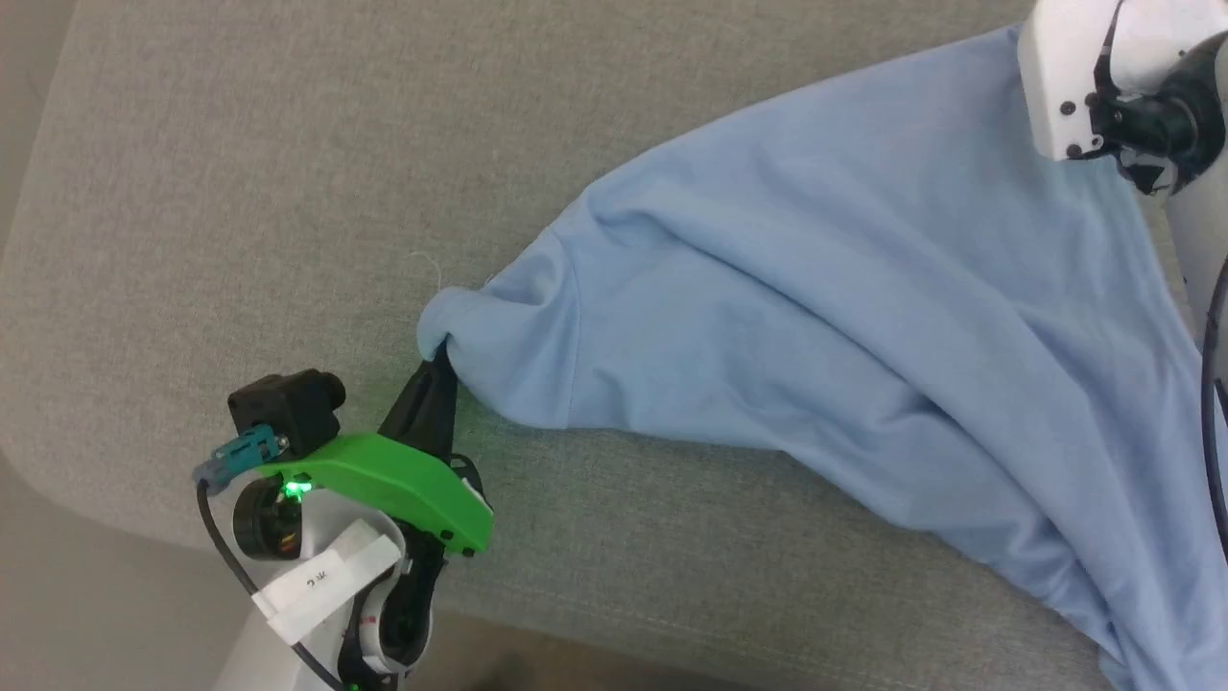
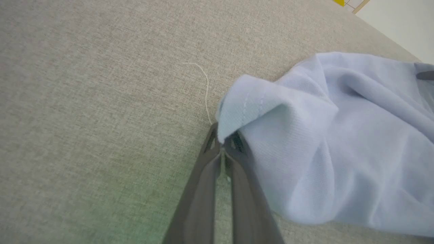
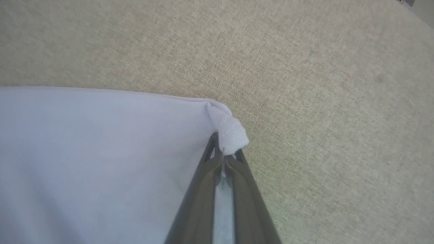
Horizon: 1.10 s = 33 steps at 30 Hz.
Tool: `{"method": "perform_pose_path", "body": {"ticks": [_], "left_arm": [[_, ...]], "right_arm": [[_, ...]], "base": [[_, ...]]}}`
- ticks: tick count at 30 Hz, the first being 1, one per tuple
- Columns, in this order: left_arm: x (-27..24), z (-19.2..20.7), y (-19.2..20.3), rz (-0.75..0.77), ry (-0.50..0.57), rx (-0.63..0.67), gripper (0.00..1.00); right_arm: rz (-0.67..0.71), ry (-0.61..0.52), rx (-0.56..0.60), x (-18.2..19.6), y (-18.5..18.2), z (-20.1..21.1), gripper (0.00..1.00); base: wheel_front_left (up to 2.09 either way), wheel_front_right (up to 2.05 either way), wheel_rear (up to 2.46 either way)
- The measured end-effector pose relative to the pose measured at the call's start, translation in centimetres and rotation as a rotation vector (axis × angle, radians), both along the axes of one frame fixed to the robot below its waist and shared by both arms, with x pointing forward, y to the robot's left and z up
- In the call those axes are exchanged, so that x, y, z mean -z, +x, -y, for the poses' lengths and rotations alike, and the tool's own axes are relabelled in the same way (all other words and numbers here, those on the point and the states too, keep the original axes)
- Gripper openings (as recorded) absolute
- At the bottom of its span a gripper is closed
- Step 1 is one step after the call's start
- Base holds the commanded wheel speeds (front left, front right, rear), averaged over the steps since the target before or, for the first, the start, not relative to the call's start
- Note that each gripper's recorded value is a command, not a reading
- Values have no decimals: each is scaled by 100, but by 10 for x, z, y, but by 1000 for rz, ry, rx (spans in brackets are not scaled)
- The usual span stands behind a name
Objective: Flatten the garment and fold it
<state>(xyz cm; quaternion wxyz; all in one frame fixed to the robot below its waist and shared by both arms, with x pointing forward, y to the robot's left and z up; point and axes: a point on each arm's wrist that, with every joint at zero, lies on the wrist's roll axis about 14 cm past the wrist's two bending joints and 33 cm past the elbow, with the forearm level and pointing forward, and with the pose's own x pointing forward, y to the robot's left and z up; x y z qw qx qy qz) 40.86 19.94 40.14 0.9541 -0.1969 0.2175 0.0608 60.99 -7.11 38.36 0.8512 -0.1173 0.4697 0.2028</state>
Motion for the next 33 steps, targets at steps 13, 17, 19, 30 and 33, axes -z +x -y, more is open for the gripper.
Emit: {"method": "perform_pose_path", "body": {"ticks": [13,17,19,30,33], "left_arm": [[-24,15,-23,31,-38,35,0],[-30,29,-40,32,-53,68,0],[-35,35,-42,42,-59,85,0],[-64,57,-48,137,-134,130,0],[-78,55,-46,186,-141,126,0]], "right_arm": [[345,298,219,-103,-46,71,0],[280,348,348,-81,-139,113,0],[235,353,399,-68,-174,124,0],[90,473,585,-43,-294,126,0],[158,499,577,-63,-288,126,0]], "base": [[0,0,0],[0,0,0],[0,0,0],[0,0,0],[0,0,0]]}}
